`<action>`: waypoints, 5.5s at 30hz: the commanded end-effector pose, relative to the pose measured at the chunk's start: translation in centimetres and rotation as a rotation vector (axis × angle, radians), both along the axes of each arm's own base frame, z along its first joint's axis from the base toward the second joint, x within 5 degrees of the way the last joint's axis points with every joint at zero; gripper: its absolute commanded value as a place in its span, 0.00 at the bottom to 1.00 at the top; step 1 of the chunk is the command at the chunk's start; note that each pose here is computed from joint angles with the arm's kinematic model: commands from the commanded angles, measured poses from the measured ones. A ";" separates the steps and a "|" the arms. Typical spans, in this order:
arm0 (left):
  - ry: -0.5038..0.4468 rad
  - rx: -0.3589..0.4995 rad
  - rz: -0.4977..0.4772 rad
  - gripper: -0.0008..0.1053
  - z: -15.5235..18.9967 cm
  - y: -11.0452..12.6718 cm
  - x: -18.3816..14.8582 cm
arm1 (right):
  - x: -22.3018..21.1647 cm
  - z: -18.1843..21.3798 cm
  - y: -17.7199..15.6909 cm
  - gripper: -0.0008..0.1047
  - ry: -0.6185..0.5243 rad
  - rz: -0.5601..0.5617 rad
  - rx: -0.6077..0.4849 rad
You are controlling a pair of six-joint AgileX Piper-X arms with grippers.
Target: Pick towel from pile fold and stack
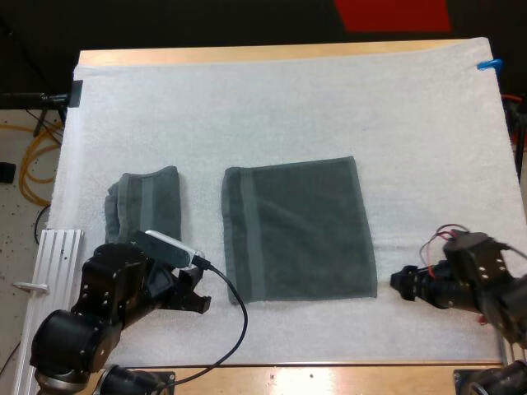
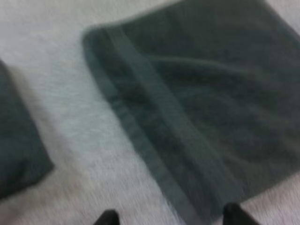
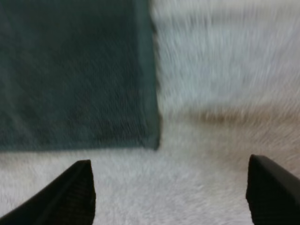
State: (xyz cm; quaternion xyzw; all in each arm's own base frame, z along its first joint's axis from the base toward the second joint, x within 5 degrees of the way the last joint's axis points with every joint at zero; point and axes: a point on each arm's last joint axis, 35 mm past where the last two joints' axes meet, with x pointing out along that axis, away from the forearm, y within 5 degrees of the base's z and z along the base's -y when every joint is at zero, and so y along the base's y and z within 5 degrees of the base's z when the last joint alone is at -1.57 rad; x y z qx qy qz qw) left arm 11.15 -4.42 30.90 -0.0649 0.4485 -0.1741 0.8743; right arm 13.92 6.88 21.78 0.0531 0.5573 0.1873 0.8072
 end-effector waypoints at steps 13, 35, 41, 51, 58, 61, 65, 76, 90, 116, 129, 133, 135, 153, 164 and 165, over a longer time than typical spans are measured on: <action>0.005 -0.031 -0.005 0.44 -0.5 -0.1 0.1 | 4.0 -6.7 2.9 0.63 0.260 0.031 0.249; 0.026 -0.059 -0.032 0.44 -0.8 -0.3 0.1 | 4.8 -8.9 3.3 0.01 0.304 0.040 0.242; 0.171 -0.214 -0.110 0.44 -3.2 -1.1 0.3 | 4.7 -7.9 3.3 0.01 0.259 0.048 0.260; 0.441 -0.261 0.061 0.44 -10.0 -2.2 3.2 | 4.7 -7.2 3.3 0.01 0.227 0.052 0.269; 0.611 -0.215 0.111 0.44 -14.3 -3.1 5.8 | 4.7 -7.2 3.3 0.01 0.227 0.052 0.269; 0.675 -0.223 0.106 0.44 -16.2 -3.5 6.6 | 4.7 -7.2 3.3 0.01 0.227 0.052 0.269; 0.723 -0.261 0.086 0.44 -18.1 -4.0 7.5 | 4.7 -7.2 3.3 0.01 0.227 0.052 0.269; 0.758 -0.344 0.035 0.17 -19.0 -4.4 8.0 | 4.7 -7.2 3.3 0.01 0.227 0.052 0.269; 0.797 -0.283 -0.061 0.01 -15.4 -3.3 4.5 | 2.5 -3.1 2.3 0.01 0.140 0.077 0.306; 0.482 -0.564 0.198 0.01 -15.7 -3.6 11.5 | 8.3 -5.0 4.4 0.01 -0.023 -0.209 0.471; 0.440 -0.635 0.305 0.01 -17.2 -0.9 13.6 | 10.4 -6.1 4.8 0.01 -0.143 -0.321 0.435; 0.421 -0.605 0.318 0.01 -17.4 -0.8 13.7 | 10.6 -6.6 4.9 0.01 -0.138 -0.320 0.430; 0.415 -0.606 0.315 0.01 -17.3 -0.8 13.7 | 10.7 -6.9 5.0 0.01 -0.126 -0.316 0.432; 0.180 -0.625 0.248 0.39 -15.7 -1.0 15.6 | 12.5 -4.3 5.5 0.63 -0.478 -0.185 0.455; 0.118 -0.678 0.198 0.39 -13.0 -1.3 17.7 | 15.3 -0.4 6.6 0.63 -0.682 0.031 0.254; 0.118 -0.685 0.187 0.39 -12.9 -1.4 17.8 | 15.5 0.0 6.7 0.63 -0.687 0.052 0.232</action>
